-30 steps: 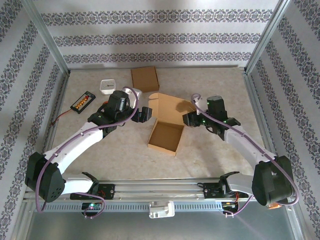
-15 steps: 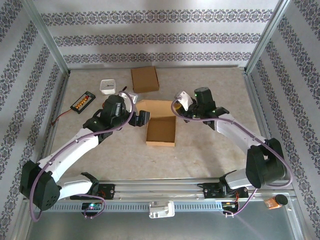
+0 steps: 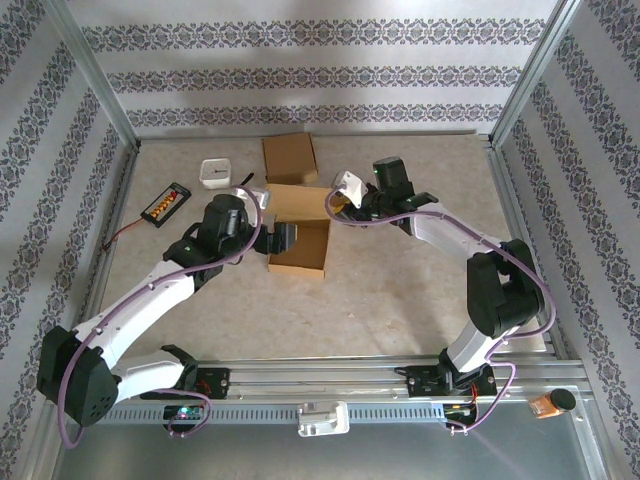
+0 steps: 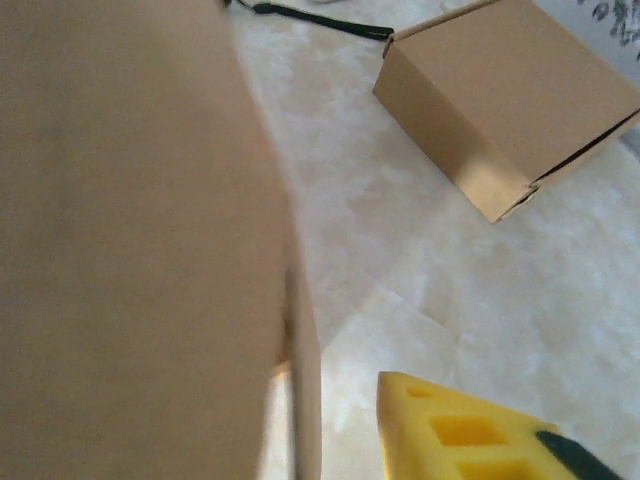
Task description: Fold the paper box
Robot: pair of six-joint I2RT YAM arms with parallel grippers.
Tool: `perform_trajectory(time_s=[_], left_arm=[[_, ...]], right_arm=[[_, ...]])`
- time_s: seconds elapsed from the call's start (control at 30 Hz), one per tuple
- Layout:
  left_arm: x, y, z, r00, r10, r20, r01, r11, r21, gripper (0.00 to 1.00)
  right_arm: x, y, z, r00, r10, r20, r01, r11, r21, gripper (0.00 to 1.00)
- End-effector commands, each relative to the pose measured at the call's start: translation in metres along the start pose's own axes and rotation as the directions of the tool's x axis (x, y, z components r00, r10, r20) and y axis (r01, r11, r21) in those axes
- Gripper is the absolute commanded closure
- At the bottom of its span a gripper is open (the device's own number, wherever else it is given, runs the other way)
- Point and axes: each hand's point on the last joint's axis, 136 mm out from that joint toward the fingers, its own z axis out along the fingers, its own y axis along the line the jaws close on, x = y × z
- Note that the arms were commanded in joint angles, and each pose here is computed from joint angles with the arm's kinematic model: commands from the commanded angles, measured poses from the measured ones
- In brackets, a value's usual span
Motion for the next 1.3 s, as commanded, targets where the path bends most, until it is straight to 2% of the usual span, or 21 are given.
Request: perform_trajectory(time_s=[0.0, 0.07, 0.2, 0.37, 0.47, 0.6, 0.63, 0.67, 0.77, 0.9, 1.0, 1.13, 1.27], left_arm=[[-0.023, 0.024, -0.009, 0.999, -0.042, 0.035, 0.044, 0.997, -0.063, 0.10], [-0.030, 0.035, -0.010, 0.999, -0.036, 0.034, 0.038, 0.997, -0.067, 0.10], [-0.051, 0.054, -0.015, 0.999, -0.019, 0.046, 0.021, 0.999, -0.039, 0.08], [-0.064, 0.050, -0.008, 0.996, 0.086, 0.013, -0.087, 0.986, 0.141, 0.06], [-0.063, 0.047, -0.002, 0.983, 0.186, -0.005, -0.180, 0.958, 0.222, 0.04], [-0.060, 0.042, 0.003, 0.950, 0.313, -0.009, -0.294, 0.903, 0.314, 0.04], [-0.061, 0.045, 0.006, 0.942, 0.334, -0.005, -0.316, 0.895, 0.316, 0.04], [-0.062, 0.049, 0.007, 0.937, 0.350, 0.000, -0.332, 0.891, 0.310, 0.04], [-0.064, 0.055, 0.011, 0.918, 0.397, 0.009, -0.377, 0.862, 0.339, 0.04], [-0.058, 0.050, 0.014, 0.880, 0.473, 0.037, -0.447, 0.800, 0.401, 0.05], [-0.057, 0.054, 0.019, 0.861, 0.506, 0.055, -0.485, 0.782, 0.391, 0.07], [-0.056, 0.061, 0.026, 0.824, 0.560, 0.086, -0.551, 0.756, 0.354, 0.08], [-0.052, 0.077, 0.039, 0.799, 0.598, 0.055, -0.585, 0.753, 0.302, 0.10]], right_arm=[[-0.037, -0.011, -0.026, 0.989, 0.078, 0.124, -0.079, 0.997, 0.005, 0.48], [-0.044, -0.014, -0.040, 0.973, 0.167, 0.162, -0.168, 0.986, -0.008, 0.40], [-0.045, -0.009, -0.064, 0.936, 0.271, 0.223, -0.276, 0.961, -0.009, 0.33], [-0.049, -0.006, -0.081, 0.865, 0.434, 0.251, -0.442, 0.896, -0.026, 0.24], [-0.052, -0.008, -0.082, 0.822, 0.521, 0.229, -0.524, 0.850, -0.056, 0.21], [-0.052, -0.014, -0.074, 0.811, 0.559, 0.171, -0.559, 0.827, -0.052, 0.16], [-0.051, -0.017, -0.071, 0.810, 0.565, 0.156, -0.566, 0.823, -0.042, 0.06], [-0.050, -0.017, -0.070, 0.814, 0.563, 0.145, -0.563, 0.825, -0.041, 0.02], [-0.054, -0.011, -0.063, 0.855, 0.504, 0.126, -0.502, 0.864, -0.052, 0.04], [-0.048, -0.008, -0.049, 0.900, 0.426, 0.094, -0.427, 0.904, -0.012, 0.16], [-0.042, -0.009, -0.038, 0.929, 0.367, 0.054, -0.369, 0.929, 0.038, 0.25], [-0.037, -0.007, -0.025, 0.956, 0.294, 0.016, -0.294, 0.954, 0.060, 0.27], [-0.029, -0.012, -0.017, 0.957, 0.290, -0.021, -0.288, 0.955, 0.072, 0.36]])
